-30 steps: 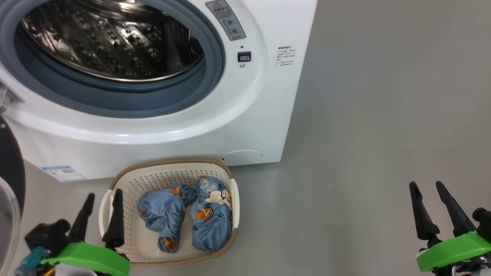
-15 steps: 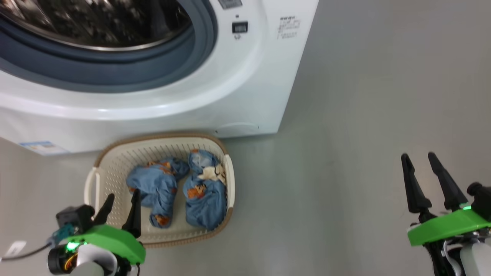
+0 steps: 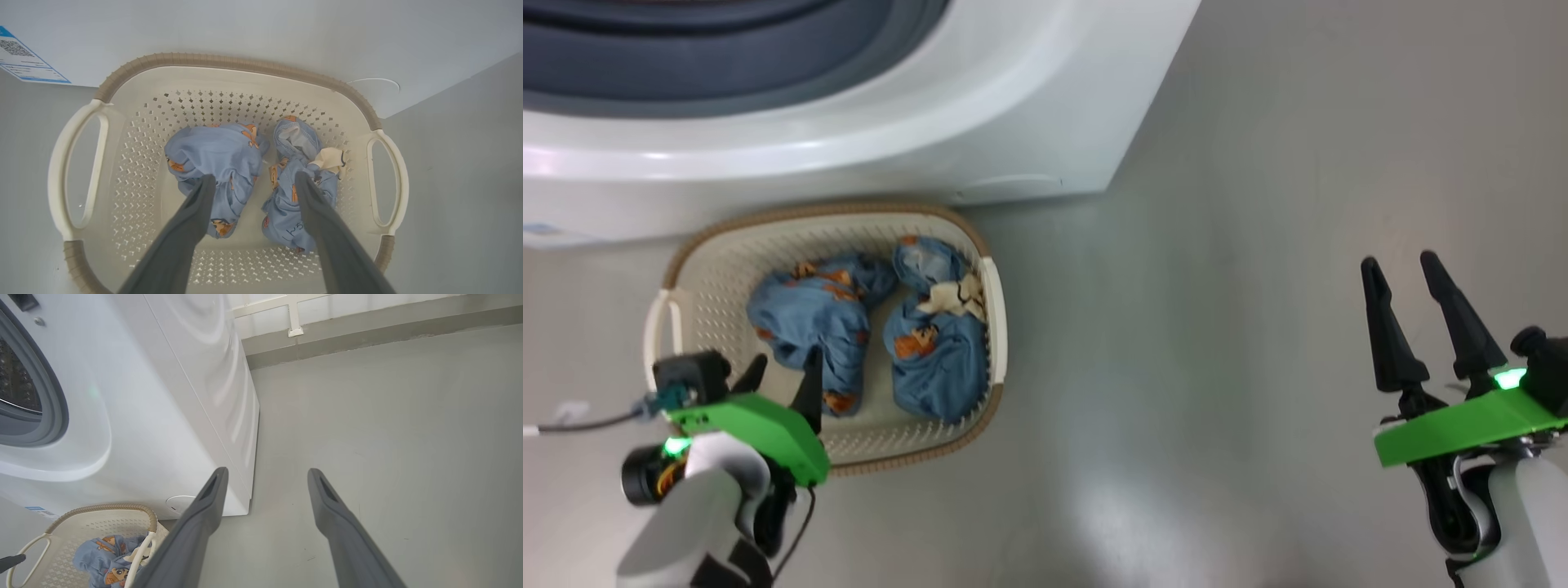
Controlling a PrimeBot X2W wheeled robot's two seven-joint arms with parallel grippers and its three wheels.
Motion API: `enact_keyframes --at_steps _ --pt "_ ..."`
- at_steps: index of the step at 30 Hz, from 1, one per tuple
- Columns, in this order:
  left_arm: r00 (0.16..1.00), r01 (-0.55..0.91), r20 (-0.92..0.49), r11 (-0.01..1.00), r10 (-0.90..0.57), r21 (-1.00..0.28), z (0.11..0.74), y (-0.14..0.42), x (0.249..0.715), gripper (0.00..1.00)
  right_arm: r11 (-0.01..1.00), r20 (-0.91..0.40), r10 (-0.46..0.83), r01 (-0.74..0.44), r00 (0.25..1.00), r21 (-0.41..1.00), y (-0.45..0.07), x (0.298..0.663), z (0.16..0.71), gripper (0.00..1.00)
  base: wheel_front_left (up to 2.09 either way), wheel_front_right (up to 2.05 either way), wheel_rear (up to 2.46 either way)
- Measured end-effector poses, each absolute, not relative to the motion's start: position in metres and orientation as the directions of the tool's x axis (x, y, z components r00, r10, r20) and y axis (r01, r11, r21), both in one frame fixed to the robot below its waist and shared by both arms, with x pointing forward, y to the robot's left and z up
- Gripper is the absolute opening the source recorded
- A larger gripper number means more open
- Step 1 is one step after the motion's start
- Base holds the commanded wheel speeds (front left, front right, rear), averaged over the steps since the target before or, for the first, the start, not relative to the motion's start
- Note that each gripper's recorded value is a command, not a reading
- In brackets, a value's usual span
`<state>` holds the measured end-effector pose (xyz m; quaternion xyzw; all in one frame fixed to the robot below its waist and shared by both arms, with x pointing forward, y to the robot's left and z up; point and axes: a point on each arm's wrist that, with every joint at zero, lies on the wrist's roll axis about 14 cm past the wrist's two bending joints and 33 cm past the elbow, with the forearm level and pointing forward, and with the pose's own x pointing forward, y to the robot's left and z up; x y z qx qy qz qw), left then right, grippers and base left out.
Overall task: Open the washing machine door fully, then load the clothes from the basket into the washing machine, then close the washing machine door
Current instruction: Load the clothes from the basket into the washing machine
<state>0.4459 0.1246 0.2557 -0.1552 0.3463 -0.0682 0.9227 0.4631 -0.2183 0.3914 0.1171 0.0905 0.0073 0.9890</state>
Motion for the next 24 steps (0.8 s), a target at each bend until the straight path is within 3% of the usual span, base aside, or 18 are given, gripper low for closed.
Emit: enact_keyframes --at_steps 14,24 --pt "0.603 -0.002 -0.769 0.963 -0.214 -0.270 0.188 0.134 0.464 1.00 0.974 -0.242 0.057 -0.001 0.969 0.228 -0.212 0.480 0.348 1.00 0.00 0.00 0.00" --pt "0.551 -0.006 -0.812 0.972 -0.192 -0.235 0.156 0.143 0.477 1.00 0.975 -0.259 0.057 0.002 0.964 0.220 -0.214 0.487 0.329 1.00 0.00 0.00 0.00"
